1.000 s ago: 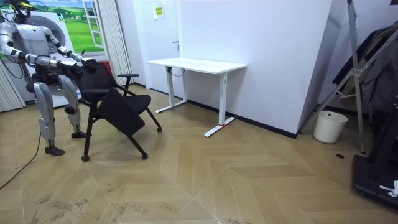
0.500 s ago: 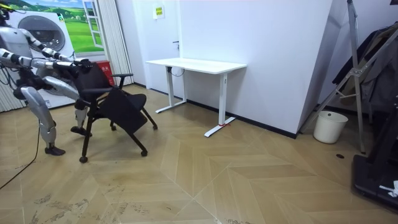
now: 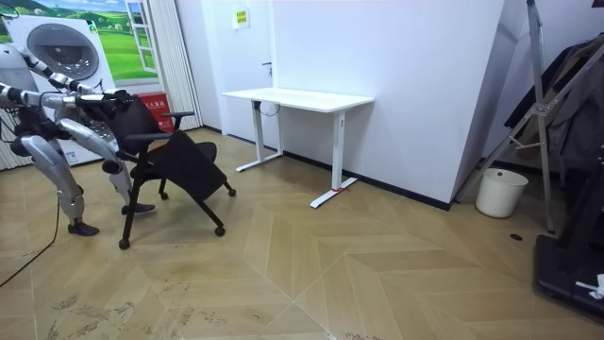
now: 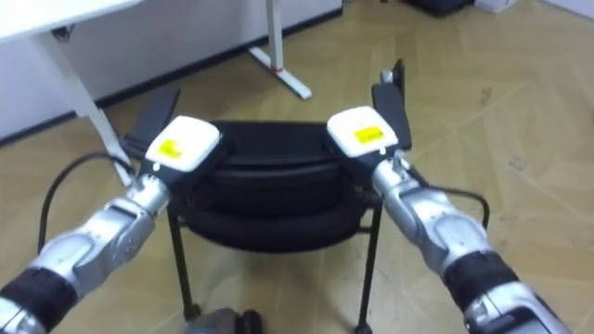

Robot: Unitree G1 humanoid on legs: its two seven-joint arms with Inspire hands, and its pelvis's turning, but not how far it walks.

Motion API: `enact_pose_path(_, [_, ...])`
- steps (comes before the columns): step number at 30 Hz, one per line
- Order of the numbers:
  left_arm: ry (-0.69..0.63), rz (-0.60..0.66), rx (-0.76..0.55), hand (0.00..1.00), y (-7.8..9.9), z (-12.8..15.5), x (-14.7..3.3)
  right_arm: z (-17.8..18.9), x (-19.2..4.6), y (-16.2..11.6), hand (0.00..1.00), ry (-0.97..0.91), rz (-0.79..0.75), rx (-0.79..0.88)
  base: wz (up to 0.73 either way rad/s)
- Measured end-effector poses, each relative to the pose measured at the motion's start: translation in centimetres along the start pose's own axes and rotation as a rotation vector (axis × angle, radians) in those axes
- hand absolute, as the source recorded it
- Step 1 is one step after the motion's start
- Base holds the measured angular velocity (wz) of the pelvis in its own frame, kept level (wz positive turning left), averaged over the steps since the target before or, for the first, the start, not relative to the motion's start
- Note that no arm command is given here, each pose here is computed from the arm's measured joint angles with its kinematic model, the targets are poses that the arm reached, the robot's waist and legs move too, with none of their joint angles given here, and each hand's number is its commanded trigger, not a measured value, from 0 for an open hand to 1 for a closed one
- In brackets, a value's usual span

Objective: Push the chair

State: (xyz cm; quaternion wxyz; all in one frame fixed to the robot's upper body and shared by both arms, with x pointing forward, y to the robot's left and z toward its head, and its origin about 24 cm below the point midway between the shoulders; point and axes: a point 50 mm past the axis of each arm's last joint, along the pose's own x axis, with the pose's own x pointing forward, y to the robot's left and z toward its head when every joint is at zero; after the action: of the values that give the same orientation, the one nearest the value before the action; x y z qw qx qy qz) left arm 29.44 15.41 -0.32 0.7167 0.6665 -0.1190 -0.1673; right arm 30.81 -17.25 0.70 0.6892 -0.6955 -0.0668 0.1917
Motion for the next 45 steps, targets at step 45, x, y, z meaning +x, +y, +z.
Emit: enact_pose_path(45, [0.071, 0.213, 0.041, 1.0, 2.3, -1.6, 1.7, 0.5, 2.4, -3.1, 1.0, 0.002, -0.158, -0.016, 0.08])
